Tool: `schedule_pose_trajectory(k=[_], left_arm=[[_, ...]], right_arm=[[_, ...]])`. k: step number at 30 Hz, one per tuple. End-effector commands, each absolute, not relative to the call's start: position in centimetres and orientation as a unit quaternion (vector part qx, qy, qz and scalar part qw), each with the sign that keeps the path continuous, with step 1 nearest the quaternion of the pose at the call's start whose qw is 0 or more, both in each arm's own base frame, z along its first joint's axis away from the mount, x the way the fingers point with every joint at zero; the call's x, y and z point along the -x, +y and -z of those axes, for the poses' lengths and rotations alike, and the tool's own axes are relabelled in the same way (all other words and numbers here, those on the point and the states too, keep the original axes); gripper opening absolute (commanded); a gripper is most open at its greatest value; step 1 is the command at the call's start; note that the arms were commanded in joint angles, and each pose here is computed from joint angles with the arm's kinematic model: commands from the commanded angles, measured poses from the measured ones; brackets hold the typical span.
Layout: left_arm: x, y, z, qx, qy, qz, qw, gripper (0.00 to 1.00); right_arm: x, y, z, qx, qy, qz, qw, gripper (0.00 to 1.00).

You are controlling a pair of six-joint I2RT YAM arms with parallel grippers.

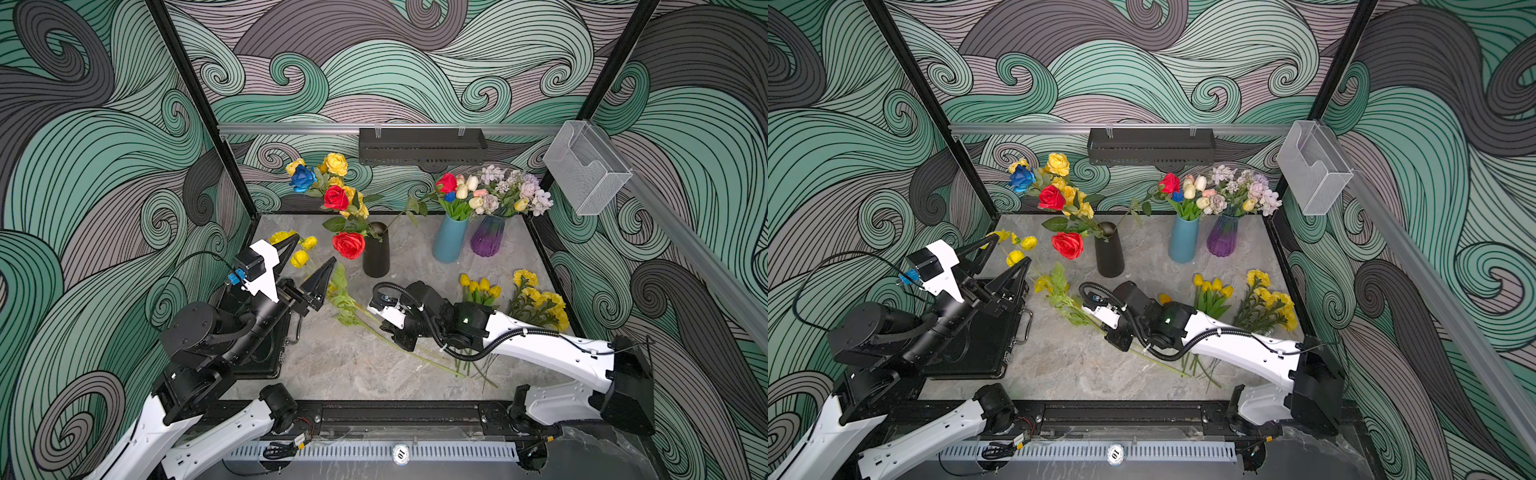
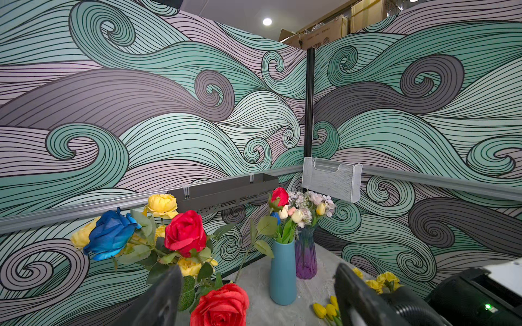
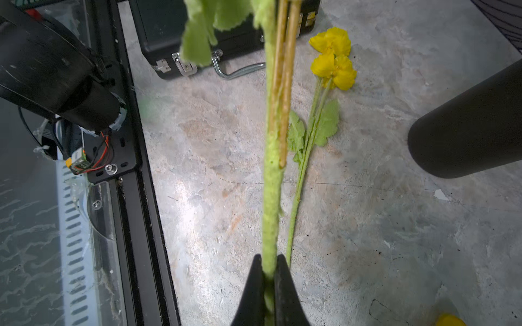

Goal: Pick out yellow flowers from the vase
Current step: Place the flower at the center of the board.

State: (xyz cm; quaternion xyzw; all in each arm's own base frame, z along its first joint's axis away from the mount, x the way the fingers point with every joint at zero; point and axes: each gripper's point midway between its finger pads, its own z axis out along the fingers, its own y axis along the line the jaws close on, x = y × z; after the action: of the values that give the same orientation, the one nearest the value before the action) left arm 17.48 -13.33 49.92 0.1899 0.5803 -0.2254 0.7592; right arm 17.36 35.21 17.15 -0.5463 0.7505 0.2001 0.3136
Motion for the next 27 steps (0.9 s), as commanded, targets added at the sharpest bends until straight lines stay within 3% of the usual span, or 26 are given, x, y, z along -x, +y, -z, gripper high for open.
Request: schedule_pose_trajectory(k=[1, 12, 27], left_arm=[[-18.0, -13.4, -50.2, -0.183, 0.579, 0.217, 0.764, 0.84], [-18.9, -13.9, -49.3, -0.181, 0.593, 0.212, 0.755, 0.85], [-19.6, -14.6, -48.8, -0.184, 0.602, 0.207, 0.749, 0.85]], right_arm=[[-17.8, 34.9, -16.3, 0.561, 0.751, -0.168, 0.305, 0.0], [-20.3, 33.7, -11.8, 0.549, 0.786, -0.097, 0.266, 0.0], [-23.5, 33.7, -7.3, 0.497, 0.839, -0.072, 0.208, 0.0]])
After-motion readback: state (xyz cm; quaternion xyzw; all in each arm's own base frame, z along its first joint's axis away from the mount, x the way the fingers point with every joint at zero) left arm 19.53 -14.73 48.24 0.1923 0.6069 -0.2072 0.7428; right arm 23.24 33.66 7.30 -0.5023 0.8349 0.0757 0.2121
